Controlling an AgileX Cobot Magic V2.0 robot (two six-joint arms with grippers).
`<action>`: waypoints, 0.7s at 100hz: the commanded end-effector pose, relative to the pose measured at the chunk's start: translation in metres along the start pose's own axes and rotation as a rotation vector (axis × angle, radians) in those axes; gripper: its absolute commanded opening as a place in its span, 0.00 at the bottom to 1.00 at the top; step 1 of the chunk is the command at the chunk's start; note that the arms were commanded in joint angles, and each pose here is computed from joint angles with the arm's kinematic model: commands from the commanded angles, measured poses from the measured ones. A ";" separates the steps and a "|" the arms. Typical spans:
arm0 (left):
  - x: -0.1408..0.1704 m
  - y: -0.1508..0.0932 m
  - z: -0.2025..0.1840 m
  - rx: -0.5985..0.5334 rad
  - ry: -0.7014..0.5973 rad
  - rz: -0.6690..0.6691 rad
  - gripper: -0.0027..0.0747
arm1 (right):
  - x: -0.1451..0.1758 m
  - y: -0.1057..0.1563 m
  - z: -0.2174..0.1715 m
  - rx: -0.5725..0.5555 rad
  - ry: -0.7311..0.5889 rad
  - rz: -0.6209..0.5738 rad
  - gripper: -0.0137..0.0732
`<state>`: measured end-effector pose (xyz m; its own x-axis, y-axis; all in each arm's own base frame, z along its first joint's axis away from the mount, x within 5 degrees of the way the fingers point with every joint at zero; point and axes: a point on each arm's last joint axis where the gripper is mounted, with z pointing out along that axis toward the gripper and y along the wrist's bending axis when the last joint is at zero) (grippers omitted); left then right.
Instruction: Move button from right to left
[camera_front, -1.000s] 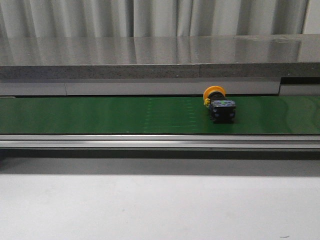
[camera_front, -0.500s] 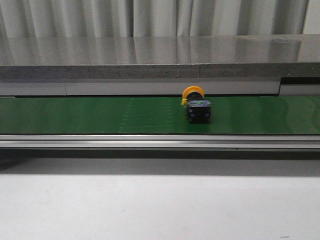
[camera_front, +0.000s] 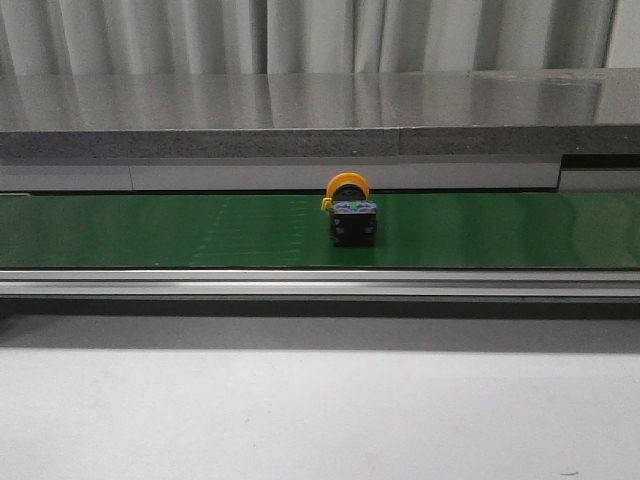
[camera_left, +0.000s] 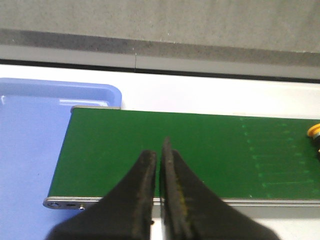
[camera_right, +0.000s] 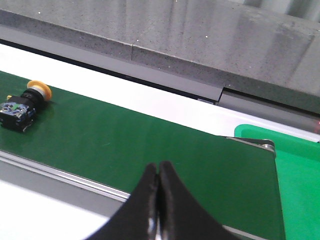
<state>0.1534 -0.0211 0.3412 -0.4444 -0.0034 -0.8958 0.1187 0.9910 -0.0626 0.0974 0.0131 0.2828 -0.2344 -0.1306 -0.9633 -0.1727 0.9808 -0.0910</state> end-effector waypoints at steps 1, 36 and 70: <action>-0.021 -0.002 0.008 0.013 -0.041 -0.023 0.04 | -0.013 -0.003 -0.002 0.031 -0.074 0.008 0.08; -0.017 -0.002 0.055 0.009 0.103 -0.042 0.04 | -0.013 -0.003 -0.002 0.031 -0.074 0.008 0.08; -0.016 -0.002 0.058 0.009 0.112 -0.044 0.57 | -0.013 -0.003 -0.002 0.031 -0.074 0.008 0.08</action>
<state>0.2087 -0.0289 0.3118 -0.6307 0.0028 -0.7761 0.1029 0.9915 -0.0801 0.0974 0.0131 0.2828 -0.2344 -0.1306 -0.9633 -0.1727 0.9808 -0.0910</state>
